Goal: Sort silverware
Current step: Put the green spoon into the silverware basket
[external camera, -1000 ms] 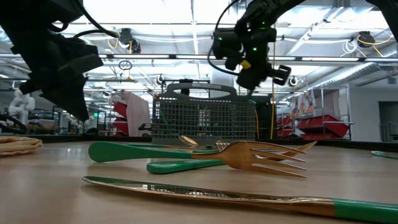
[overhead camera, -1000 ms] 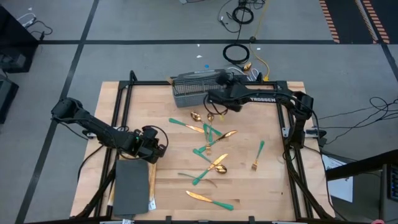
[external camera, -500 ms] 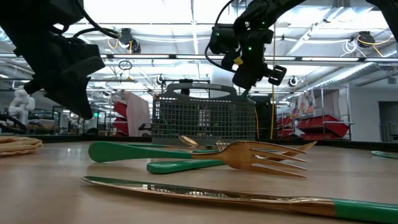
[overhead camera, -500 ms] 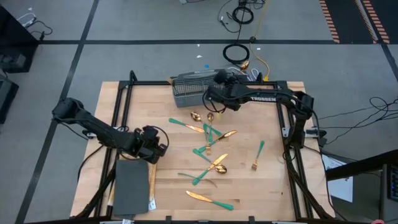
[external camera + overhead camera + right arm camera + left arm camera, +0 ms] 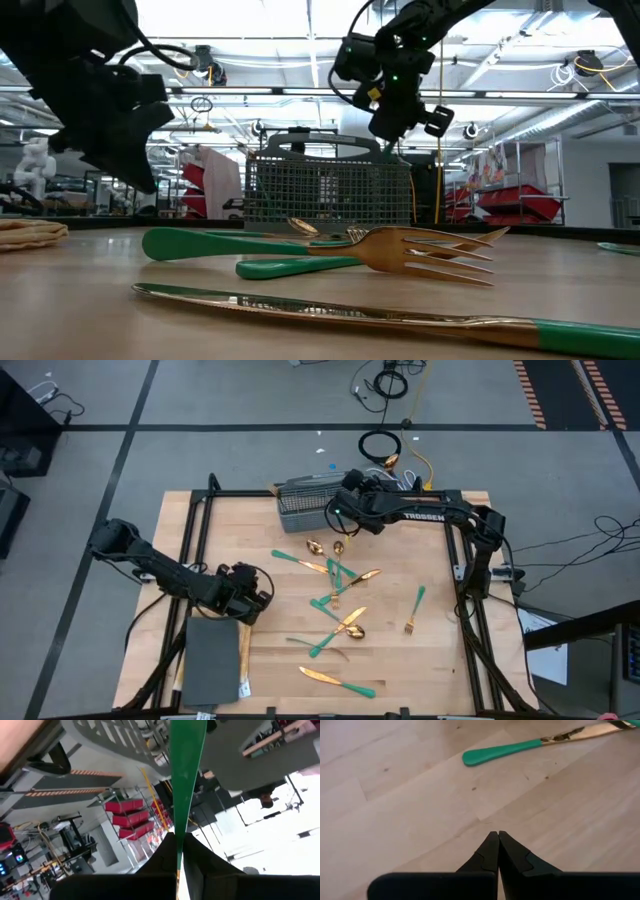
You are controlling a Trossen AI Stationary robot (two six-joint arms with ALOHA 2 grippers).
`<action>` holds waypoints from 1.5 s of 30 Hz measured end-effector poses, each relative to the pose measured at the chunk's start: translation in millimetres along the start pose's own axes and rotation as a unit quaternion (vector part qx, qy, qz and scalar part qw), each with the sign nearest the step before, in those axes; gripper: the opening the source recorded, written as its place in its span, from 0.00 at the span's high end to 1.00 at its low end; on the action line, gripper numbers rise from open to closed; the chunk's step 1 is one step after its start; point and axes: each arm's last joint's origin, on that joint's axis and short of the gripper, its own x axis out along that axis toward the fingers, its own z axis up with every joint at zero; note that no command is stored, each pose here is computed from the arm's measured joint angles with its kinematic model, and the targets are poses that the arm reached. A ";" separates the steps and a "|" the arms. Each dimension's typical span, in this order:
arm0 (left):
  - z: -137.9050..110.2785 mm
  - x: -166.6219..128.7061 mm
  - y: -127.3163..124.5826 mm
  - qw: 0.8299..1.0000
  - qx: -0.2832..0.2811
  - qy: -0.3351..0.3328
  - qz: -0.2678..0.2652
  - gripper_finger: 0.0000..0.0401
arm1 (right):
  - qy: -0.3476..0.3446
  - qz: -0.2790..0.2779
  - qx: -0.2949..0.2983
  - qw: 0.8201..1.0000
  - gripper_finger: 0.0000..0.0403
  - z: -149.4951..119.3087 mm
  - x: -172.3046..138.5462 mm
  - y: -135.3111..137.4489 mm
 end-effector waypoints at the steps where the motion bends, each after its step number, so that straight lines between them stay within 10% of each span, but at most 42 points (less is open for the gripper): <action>1: -0.2 0.3 -0.1 1.000 0.005 -0.001 0.001 0.98 | -0.004 0.002 -0.003 1.000 1.00 0.0 0.7 0.1; 30: -0.2 0.9 -0.1 0.999 0.040 -0.007 0.005 0.98 | -0.052 0.026 -0.051 0.997 0.99 8.4 10.9 4.9; 45: -0.4 0.8 -0.2 0.999 0.037 -0.003 0.004 0.98 | -0.045 0.016 0.003 0.999 0.65 8.6 11.1 0.6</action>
